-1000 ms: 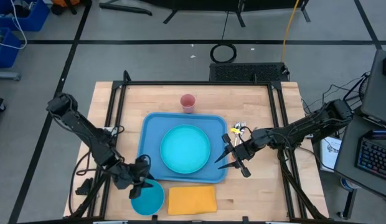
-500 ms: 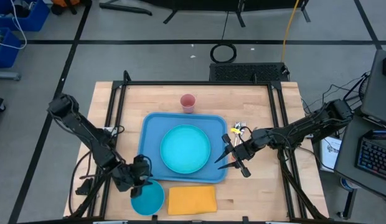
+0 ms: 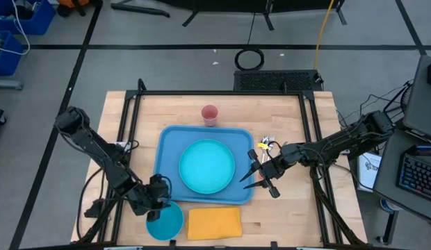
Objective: Set up tray
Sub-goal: Put the blue bowl on the green plate
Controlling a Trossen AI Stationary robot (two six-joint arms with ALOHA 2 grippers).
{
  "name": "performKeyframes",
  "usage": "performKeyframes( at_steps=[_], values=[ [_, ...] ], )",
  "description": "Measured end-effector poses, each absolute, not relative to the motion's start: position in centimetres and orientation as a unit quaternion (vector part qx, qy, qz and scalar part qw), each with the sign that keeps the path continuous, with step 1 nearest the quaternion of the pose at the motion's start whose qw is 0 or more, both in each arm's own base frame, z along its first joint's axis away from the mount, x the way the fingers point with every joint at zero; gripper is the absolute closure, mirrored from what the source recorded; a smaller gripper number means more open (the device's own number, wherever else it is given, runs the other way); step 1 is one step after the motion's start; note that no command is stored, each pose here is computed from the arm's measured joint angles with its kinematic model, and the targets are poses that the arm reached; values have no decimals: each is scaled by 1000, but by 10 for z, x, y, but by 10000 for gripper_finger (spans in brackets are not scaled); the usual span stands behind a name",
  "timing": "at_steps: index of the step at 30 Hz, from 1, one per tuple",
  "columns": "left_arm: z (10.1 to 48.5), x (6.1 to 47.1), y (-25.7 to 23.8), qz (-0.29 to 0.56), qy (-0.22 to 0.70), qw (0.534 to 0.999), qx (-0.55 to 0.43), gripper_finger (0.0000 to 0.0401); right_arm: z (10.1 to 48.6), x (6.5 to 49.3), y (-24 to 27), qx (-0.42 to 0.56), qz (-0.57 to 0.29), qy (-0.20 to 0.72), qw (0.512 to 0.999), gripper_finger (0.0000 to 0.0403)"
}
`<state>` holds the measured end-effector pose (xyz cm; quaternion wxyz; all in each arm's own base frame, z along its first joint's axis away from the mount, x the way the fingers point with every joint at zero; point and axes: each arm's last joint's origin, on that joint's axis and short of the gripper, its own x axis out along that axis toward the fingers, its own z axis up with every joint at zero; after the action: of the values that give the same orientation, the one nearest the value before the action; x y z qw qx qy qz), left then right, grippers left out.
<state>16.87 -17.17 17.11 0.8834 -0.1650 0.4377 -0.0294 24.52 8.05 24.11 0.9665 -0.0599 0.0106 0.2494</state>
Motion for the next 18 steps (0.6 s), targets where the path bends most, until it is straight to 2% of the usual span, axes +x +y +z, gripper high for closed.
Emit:
performKeyframes(
  at_steps=[5, 12, 18],
  values=[
    [167, 170, -173, -33, 450, 877, -162, 289, 241, 245, 80, -61, 249, 10, 967, 293],
    [167, 171, -172, -26, 445, 880, -164, 387, 241, 245, 80, -61, 248, 10, 967, 293],
    [168, 176, -167, 3, 444, 869, -220, 385, 241, 245, 80, -68, 248, 9, 966, 293]
  ],
)
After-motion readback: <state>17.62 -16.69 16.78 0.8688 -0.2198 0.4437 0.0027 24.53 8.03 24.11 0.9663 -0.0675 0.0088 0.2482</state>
